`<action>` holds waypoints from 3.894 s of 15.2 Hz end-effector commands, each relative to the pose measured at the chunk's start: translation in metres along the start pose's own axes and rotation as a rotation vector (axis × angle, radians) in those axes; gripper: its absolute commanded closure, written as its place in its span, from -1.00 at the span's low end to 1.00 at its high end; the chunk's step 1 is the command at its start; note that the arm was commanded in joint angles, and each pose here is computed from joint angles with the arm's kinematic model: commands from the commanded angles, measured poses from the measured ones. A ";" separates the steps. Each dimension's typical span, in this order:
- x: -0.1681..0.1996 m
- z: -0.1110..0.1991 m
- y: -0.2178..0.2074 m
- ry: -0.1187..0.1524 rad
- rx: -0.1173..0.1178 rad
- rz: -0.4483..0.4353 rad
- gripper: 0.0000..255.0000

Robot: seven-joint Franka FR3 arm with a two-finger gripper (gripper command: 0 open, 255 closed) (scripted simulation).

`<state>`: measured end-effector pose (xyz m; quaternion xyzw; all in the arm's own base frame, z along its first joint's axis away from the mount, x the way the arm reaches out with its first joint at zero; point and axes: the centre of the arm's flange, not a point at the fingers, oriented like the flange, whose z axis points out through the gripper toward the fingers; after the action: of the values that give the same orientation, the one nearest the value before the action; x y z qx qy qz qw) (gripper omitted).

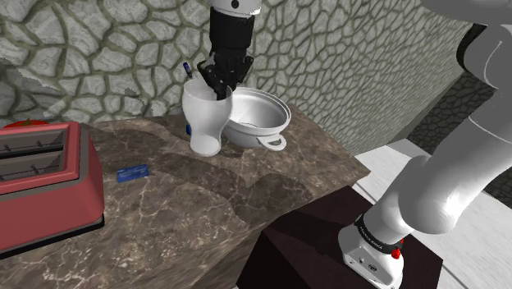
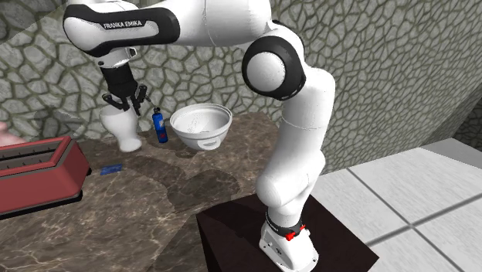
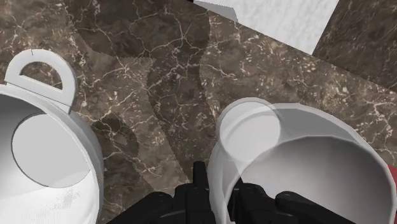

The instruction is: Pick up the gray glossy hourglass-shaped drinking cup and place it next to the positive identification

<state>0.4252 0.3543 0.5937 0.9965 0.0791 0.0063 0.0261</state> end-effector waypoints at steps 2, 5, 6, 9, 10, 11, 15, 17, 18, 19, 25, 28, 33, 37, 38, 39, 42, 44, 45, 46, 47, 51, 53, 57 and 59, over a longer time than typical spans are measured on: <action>0.016 -0.002 -0.037 0.001 0.001 0.002 1.00; 0.027 -0.003 -0.067 0.001 0.001 0.002 1.00; 0.027 0.002 -0.067 0.001 0.001 0.002 1.00; 0.027 0.018 -0.068 0.001 0.001 0.002 1.00; 0.027 0.023 -0.069 0.001 0.001 0.002 1.00; 0.027 0.028 -0.069 0.001 0.001 0.002 1.00; 0.027 0.049 -0.070 0.001 0.001 0.002 1.00; 0.027 0.060 -0.071 0.001 0.001 0.002 1.00; 0.027 0.065 -0.071 0.001 0.001 0.002 1.00; 0.027 0.071 -0.071 0.001 0.001 0.002 1.00; 0.026 0.102 -0.073 0.001 0.001 0.002 1.00; 0.026 0.118 -0.074 0.001 0.001 0.002 1.00; 0.026 0.144 -0.075 0.001 0.001 0.002 1.00; 0.026 0.165 -0.076 0.001 0.001 0.002 1.00; 0.026 0.171 -0.076 0.001 0.001 0.002 1.00; 0.026 0.176 -0.077 0.001 0.001 0.002 1.00; 0.026 0.192 -0.077 0.001 0.001 0.002 1.00; 0.026 0.207 -0.078 0.001 0.001 0.002 1.00; 0.026 0.207 -0.078 0.001 0.001 0.002 1.00; 0.026 0.207 -0.078 0.001 0.001 0.002 1.00; 0.026 0.207 -0.078 0.001 0.001 0.002 1.00; 0.026 0.207 -0.078 0.001 0.001 0.002 1.00; 0.026 0.207 -0.078 0.001 0.001 0.002 -1.00; 0.026 0.207 -0.078 0.001 0.001 0.002 -1.00; 0.026 0.193 -0.078 0.001 0.001 0.002 -1.00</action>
<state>0.4419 0.4252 0.3901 0.9966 0.0781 0.0067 0.0254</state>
